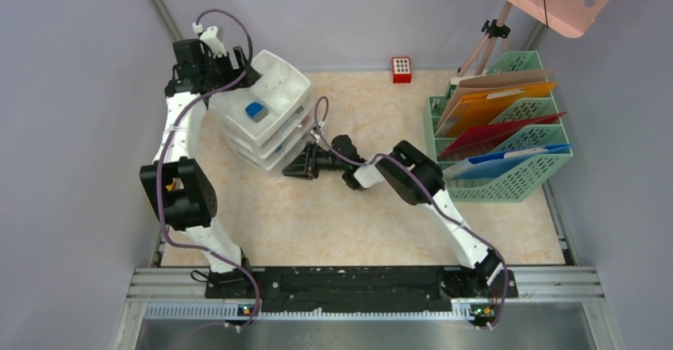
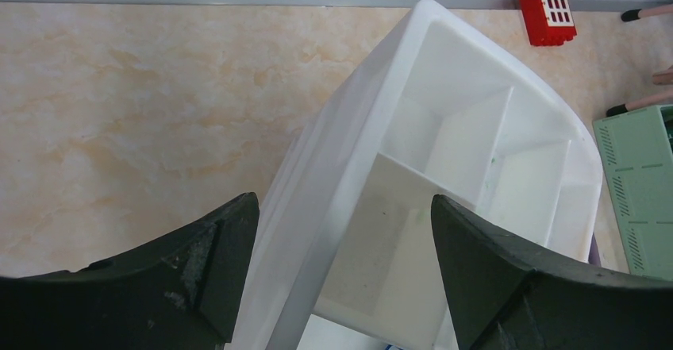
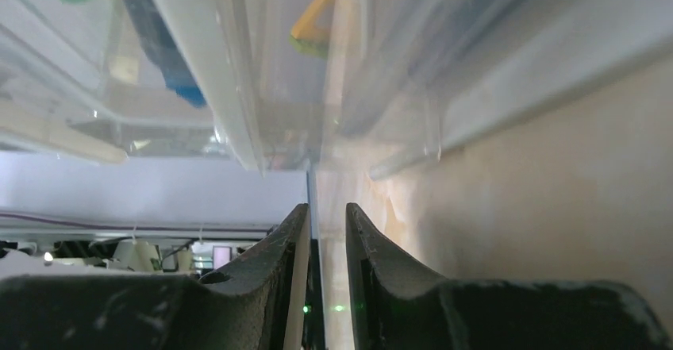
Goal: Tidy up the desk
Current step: Close the drawer in the storage box.
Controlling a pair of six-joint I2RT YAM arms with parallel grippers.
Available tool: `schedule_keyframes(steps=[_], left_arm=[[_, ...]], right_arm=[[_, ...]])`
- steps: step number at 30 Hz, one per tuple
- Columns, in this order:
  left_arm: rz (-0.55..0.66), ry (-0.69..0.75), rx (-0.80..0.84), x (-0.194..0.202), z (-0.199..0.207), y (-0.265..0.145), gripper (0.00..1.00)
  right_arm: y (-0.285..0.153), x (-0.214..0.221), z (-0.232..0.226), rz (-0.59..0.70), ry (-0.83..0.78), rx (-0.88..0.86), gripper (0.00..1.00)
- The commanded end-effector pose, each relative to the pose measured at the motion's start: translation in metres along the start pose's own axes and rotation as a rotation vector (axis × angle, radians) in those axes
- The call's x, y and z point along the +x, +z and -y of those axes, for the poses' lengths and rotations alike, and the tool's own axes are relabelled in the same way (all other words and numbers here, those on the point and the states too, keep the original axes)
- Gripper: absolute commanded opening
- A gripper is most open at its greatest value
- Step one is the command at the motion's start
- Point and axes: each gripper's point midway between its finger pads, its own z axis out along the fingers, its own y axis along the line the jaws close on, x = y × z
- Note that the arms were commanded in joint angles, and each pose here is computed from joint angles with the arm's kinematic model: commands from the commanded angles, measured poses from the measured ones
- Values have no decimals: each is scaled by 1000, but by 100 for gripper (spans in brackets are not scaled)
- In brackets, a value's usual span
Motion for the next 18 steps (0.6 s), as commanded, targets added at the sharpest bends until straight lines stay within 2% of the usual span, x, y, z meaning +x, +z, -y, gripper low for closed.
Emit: schedule_keyframes(steps=[1,8,12,18], left_arm=[[-202,-66,66,47,15,4,84],[-253,44,100,43,9,13,71],[-290,104,116,43,5,20,70],[-300,242,192,34,15,38,68]], right_arm=[[-26,-1,-19,-8,-79,28,24],[-110,-55,-23,64,-285,214,26],[-150,-80,-33,71,-416,307,26],[-173,-85,-34,31,-507,381,26]])
